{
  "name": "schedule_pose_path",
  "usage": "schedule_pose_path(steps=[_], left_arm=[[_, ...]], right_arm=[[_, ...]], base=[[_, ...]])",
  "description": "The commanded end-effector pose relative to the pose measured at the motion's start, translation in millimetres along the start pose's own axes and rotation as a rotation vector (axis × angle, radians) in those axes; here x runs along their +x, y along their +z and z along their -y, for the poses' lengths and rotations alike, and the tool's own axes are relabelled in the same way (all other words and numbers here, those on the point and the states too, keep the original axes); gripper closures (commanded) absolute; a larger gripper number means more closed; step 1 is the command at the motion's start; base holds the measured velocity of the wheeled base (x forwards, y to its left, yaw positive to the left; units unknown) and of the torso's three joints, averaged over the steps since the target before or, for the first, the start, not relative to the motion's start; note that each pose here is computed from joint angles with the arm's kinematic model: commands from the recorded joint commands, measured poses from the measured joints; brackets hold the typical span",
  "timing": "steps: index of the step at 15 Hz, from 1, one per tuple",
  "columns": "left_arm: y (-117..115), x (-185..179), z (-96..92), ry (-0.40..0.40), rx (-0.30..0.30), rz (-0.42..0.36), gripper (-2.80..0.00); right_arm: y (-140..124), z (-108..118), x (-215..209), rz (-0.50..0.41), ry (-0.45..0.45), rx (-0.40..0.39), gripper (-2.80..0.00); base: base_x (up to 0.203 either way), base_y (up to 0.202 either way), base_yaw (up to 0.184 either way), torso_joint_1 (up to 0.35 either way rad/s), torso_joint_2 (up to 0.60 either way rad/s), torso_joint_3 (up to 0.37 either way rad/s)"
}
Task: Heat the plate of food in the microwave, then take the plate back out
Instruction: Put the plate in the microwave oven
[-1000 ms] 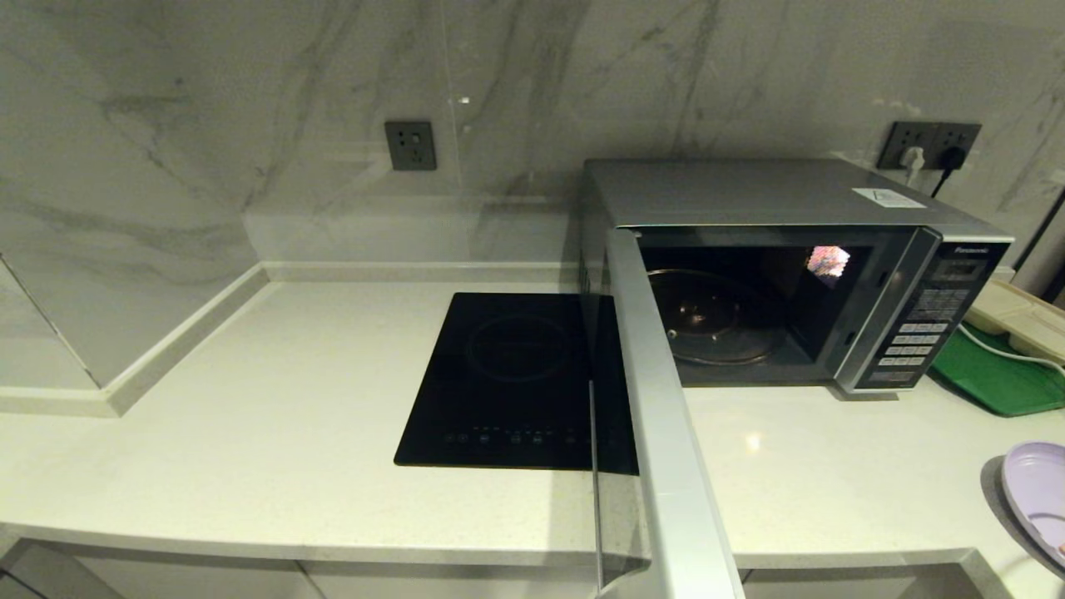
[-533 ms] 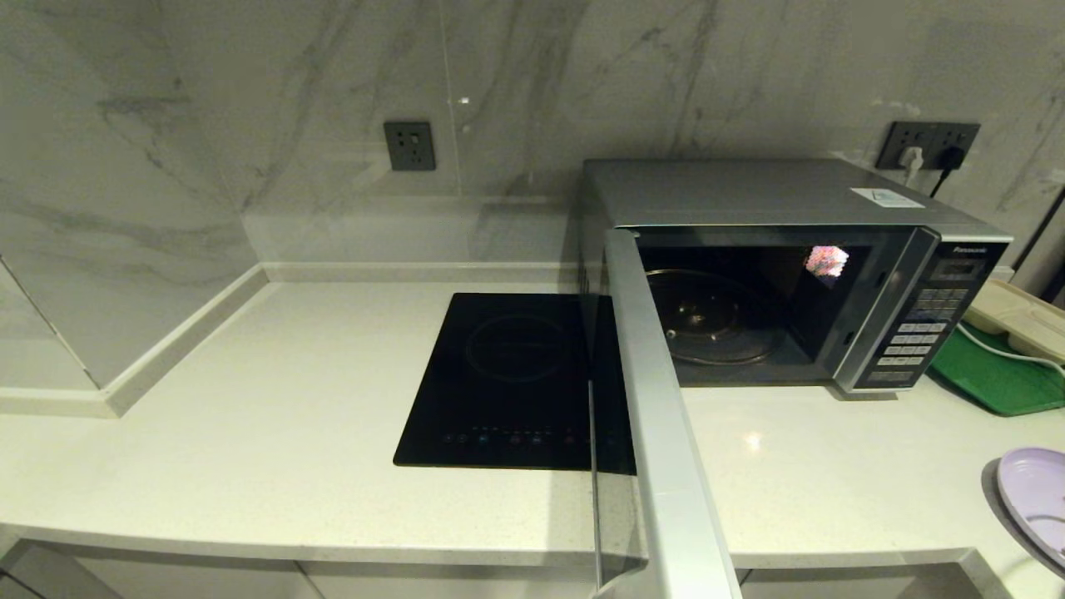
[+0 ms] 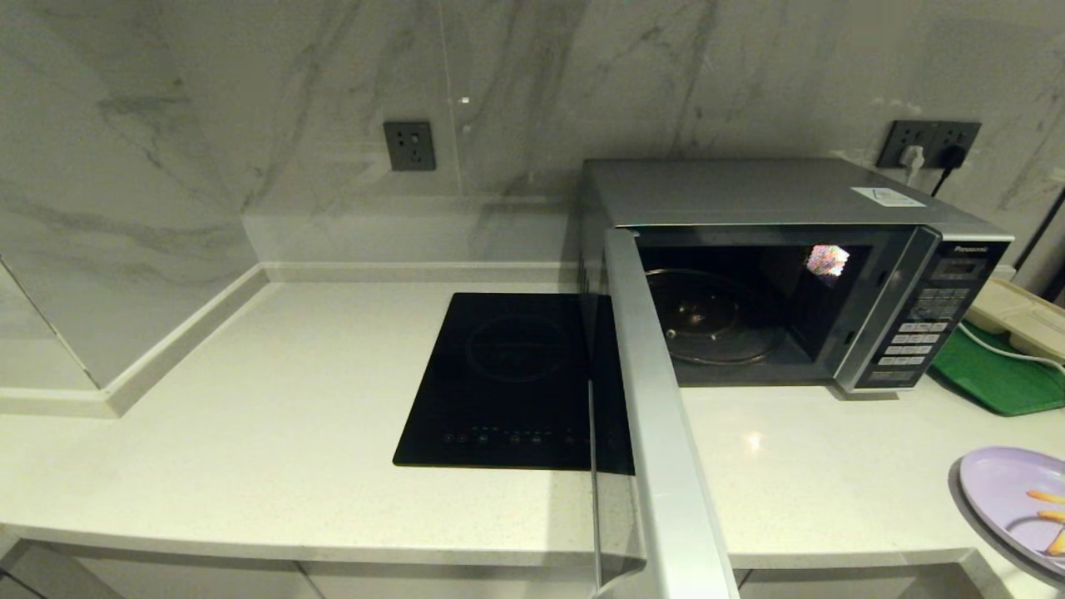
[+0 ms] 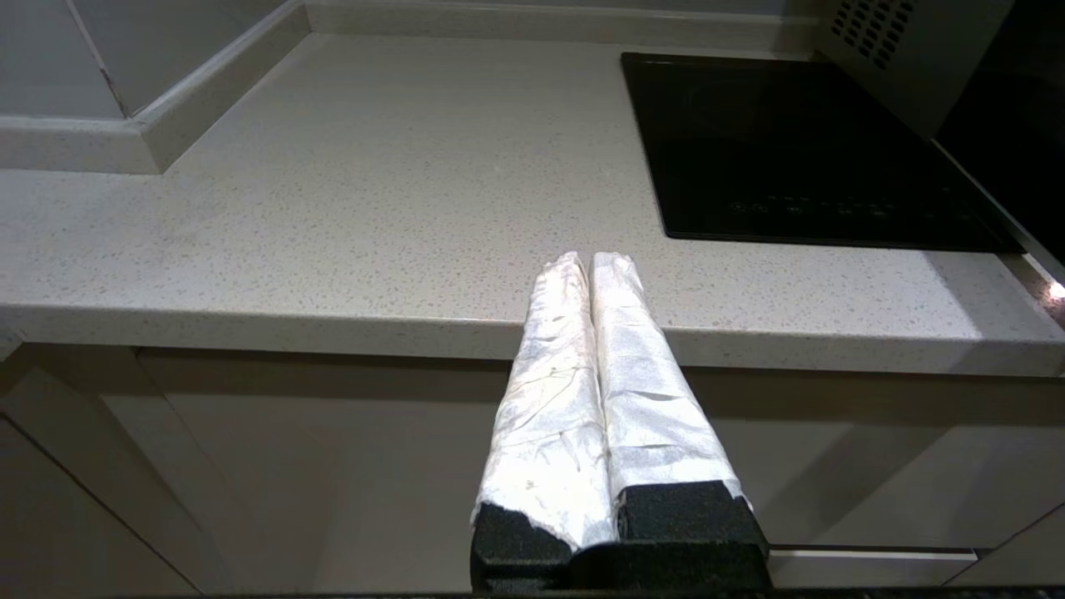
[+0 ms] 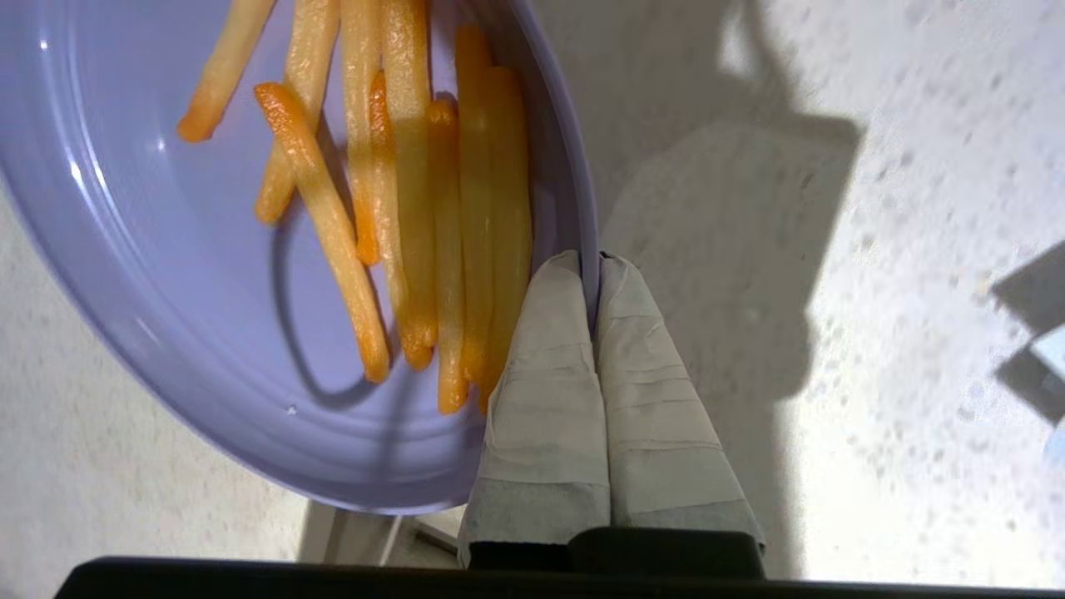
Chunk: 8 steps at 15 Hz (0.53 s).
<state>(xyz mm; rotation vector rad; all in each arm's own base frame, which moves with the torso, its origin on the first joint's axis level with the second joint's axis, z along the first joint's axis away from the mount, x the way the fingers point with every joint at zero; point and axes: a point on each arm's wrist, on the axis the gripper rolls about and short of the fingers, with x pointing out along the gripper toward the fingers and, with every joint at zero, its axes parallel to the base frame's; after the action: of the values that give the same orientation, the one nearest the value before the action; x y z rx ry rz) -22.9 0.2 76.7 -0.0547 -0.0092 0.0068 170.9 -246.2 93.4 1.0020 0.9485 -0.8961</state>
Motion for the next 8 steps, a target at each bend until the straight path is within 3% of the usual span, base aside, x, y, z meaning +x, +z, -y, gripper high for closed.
schedule_pose_path(steps=[1,5,8], left_arm=[[0.0,0.0,0.0,0.001,-0.001,0.0,0.0],[0.0,0.0,0.0,0.001,-0.001,0.0,0.0],[-0.2,0.0,0.0,0.001,-0.001,-0.001,0.0]], right_arm=[[-9.5,-8.3,-13.5,0.01,0.03,-0.053,0.0],[-42.0,-41.4,-30.2,0.001,0.098,-0.211,0.0],[-70.9,-66.9,-41.3,-0.041,0.146,-0.278,0.0]], base=[[0.0,0.0,0.0,0.0,0.0,0.0],[0.0,0.0,0.0,0.0,0.0,0.0],[0.0,0.0,0.0,0.0,0.0,0.0]])
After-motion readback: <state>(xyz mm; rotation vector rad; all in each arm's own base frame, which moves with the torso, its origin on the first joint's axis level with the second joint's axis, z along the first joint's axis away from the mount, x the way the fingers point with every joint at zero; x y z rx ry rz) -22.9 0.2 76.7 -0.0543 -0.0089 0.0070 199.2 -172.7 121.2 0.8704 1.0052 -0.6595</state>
